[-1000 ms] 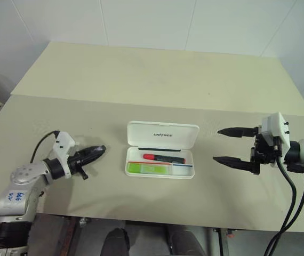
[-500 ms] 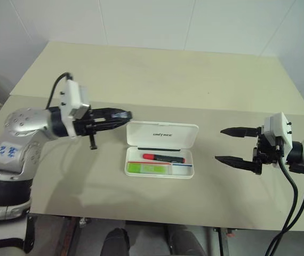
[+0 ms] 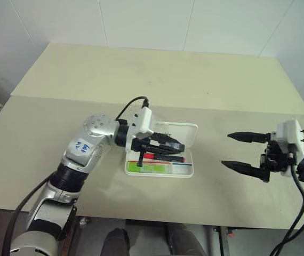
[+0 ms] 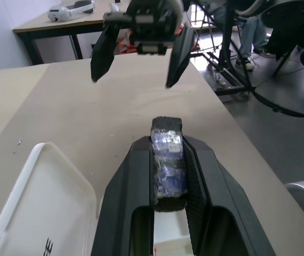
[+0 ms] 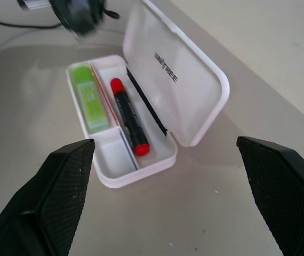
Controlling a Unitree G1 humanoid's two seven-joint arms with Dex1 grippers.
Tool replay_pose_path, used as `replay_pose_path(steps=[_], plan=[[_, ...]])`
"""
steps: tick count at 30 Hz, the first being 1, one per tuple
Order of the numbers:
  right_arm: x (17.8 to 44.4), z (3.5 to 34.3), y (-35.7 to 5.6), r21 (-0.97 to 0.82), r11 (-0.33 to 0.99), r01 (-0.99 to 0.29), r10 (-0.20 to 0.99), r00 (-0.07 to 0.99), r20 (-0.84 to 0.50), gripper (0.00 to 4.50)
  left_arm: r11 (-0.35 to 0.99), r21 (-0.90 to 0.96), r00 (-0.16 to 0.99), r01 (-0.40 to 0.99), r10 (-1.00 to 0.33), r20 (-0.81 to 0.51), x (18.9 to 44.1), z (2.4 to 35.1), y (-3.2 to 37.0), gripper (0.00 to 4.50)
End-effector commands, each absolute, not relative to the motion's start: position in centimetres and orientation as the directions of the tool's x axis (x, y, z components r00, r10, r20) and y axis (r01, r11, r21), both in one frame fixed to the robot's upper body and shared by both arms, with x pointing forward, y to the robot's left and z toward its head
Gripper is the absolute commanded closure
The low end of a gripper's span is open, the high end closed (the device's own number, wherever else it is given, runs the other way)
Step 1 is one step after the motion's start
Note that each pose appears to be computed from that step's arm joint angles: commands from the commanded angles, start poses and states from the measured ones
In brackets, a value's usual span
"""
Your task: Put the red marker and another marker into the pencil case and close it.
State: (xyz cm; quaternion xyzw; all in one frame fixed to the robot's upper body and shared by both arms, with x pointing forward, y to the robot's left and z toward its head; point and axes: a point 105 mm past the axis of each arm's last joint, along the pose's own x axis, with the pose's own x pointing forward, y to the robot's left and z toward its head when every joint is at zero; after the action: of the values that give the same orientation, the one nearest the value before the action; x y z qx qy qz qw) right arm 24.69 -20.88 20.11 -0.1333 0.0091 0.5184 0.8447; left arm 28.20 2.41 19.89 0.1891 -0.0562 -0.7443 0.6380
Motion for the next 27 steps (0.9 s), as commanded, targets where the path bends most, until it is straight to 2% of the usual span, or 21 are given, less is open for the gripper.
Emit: replay_pose_path(steps=[1,8,14,21,27], plan=[[23.0,21.9,-21.3,-0.258,0.405,-0.877,0.897,0.436,-0.073,0.0,-0.199,0.332,-0.125,0.922,-0.965,-0.233,28.1,18.5,1.1,4.08],[20.7,22.1,-22.9,-0.231,0.374,-0.898,0.918,0.394,-0.044,0.0,-0.206,0.333,-0.11,0.92,-0.953,-0.283,28.4,16.3,-0.9,4.08],[19.7,21.8,-23.6,-0.227,0.365,-0.903,0.922,0.384,-0.046,0.0,-0.175,0.333,-0.064,0.927,-0.946,-0.319,28.3,15.2,-2.3,4.08],[20.3,21.2,-23.7,-0.232,0.394,-0.89,0.907,0.416,-0.056,0.0,-0.119,0.331,-0.001,0.936,-0.941,-0.338,28.0,13.5,-3.1,4.08],[20.7,21.0,-23.5,-0.234,0.404,-0.884,0.902,0.428,-0.057,0.0,-0.078,0.342,0.045,0.937,-0.94,-0.338,28.5,13.4,-3.3,4.08]])
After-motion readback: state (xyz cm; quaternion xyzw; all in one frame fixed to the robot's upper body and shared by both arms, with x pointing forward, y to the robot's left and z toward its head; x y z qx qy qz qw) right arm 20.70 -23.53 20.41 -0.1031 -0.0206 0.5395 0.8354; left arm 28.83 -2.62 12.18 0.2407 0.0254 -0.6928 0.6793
